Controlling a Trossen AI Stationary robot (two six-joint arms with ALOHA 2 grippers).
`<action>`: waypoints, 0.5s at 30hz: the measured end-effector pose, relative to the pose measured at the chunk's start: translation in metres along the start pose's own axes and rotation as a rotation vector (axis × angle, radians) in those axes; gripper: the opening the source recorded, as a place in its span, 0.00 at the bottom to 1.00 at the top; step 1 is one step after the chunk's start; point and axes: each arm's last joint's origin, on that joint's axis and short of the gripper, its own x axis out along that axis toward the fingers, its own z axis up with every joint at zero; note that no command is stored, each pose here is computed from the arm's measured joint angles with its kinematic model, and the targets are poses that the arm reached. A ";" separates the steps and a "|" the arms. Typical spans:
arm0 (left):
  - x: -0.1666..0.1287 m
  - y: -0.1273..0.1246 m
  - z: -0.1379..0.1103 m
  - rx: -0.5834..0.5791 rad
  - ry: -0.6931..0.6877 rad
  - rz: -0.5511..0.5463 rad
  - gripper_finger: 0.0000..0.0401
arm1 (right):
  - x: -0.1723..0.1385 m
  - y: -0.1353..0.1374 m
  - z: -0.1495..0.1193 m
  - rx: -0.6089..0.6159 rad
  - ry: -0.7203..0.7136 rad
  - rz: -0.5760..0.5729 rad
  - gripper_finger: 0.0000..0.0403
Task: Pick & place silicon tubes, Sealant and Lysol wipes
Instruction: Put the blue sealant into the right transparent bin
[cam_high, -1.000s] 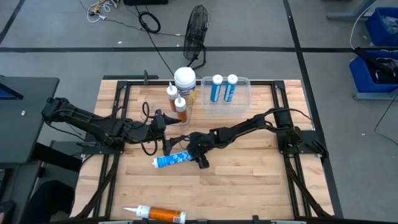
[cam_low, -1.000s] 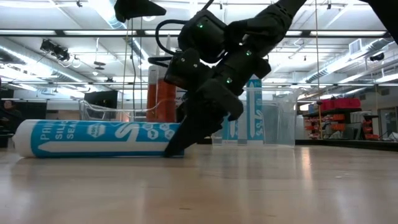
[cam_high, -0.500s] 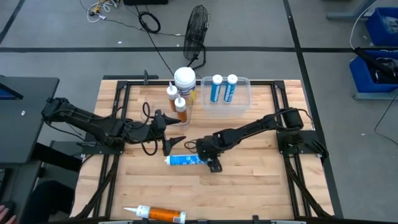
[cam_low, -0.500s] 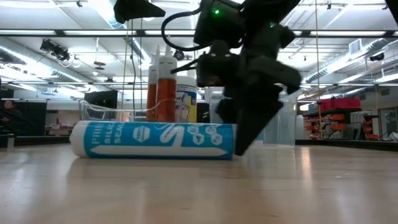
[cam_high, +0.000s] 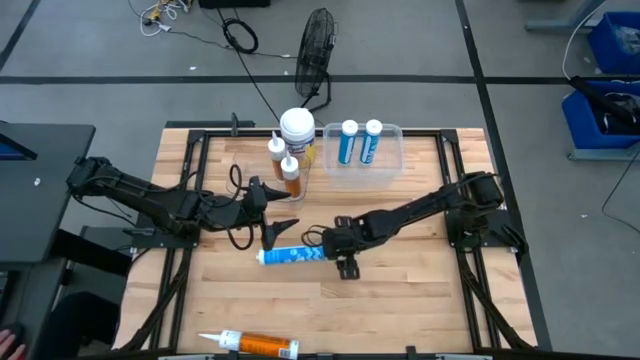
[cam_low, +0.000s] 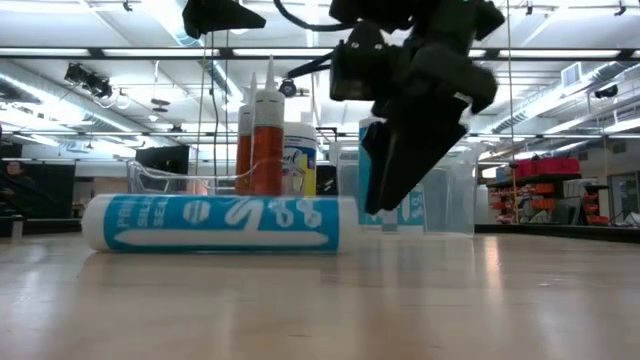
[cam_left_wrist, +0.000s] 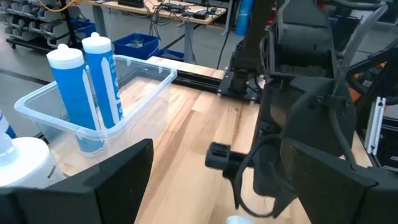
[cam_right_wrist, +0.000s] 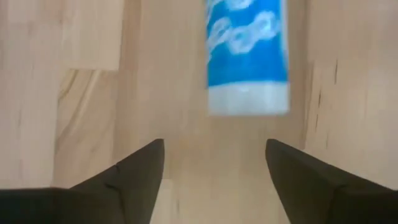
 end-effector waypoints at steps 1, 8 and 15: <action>0.000 0.000 0.000 0.000 0.002 -0.004 0.89 | -0.002 0.000 -0.001 0.011 0.012 -0.001 0.72; 0.000 0.000 0.000 0.001 0.003 -0.012 0.89 | -0.004 0.006 0.017 -0.106 -0.192 -0.056 0.82; -0.001 -0.002 0.000 0.010 0.004 -0.018 0.89 | 0.001 -0.005 0.039 -0.189 -0.401 -0.155 0.86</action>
